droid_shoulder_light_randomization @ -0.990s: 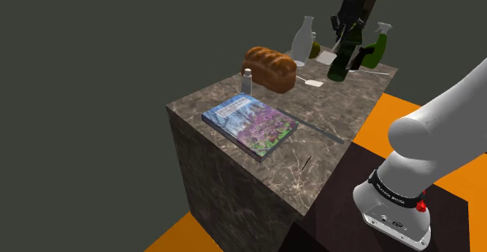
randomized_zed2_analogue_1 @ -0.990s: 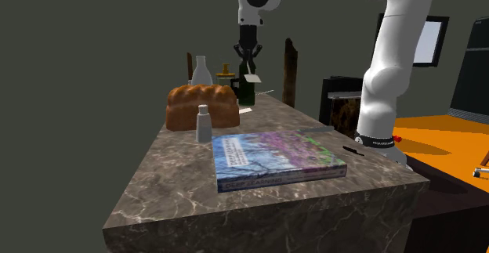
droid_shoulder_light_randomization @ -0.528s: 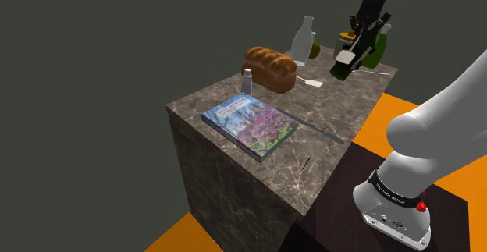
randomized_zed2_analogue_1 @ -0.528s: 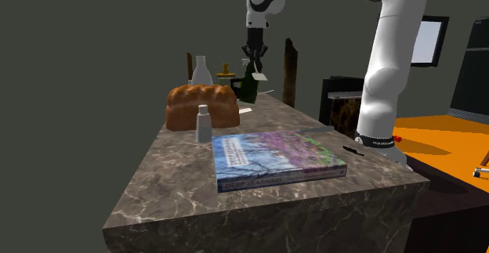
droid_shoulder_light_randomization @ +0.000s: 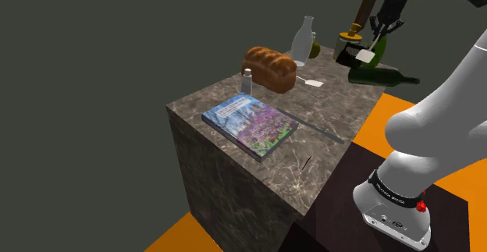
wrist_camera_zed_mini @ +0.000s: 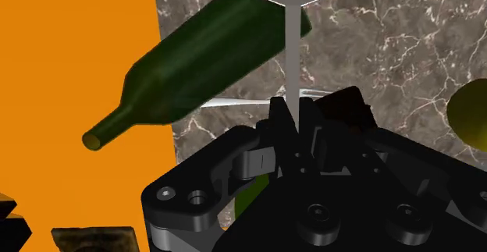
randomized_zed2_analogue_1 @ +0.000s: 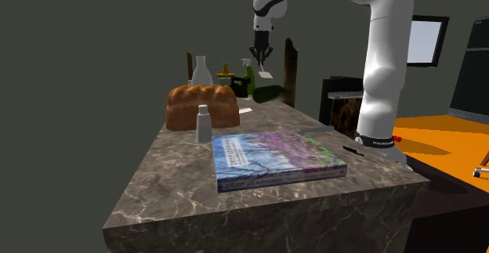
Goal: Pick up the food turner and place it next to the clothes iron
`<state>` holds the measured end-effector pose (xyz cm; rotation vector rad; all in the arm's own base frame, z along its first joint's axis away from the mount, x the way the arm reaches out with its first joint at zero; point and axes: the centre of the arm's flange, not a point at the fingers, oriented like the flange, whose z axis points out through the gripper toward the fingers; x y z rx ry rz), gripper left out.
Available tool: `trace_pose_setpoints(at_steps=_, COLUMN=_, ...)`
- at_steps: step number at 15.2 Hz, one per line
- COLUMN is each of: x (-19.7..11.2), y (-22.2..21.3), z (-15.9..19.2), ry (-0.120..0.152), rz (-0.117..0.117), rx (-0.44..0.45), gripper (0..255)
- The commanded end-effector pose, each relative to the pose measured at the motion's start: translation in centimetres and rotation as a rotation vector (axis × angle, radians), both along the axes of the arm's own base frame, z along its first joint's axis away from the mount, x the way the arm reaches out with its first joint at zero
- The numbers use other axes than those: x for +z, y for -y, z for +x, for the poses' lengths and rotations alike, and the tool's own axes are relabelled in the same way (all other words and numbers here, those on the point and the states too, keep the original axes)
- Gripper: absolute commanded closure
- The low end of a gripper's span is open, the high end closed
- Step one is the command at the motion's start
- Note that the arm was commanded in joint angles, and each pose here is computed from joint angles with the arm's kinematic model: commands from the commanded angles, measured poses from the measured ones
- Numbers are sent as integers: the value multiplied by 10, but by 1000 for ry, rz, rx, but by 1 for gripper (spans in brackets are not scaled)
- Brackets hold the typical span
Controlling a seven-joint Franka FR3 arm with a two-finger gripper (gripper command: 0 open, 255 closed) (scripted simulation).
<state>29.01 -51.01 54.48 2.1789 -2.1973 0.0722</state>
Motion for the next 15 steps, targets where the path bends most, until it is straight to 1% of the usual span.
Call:
trace_pose_setpoints(at_steps=1, x=-1, y=21, z=-15, ry=0, rz=-1, rx=2, gripper=255)
trace_pose_setpoints(at_steps=14, x=-1, y=164, z=-111, ry=0, rz=-1, rx=2, gripper=255)
trace_pose_setpoints(at_steps=15, x=-1, y=167, z=-113, ry=0, rz=-1, rx=2, gripper=255)
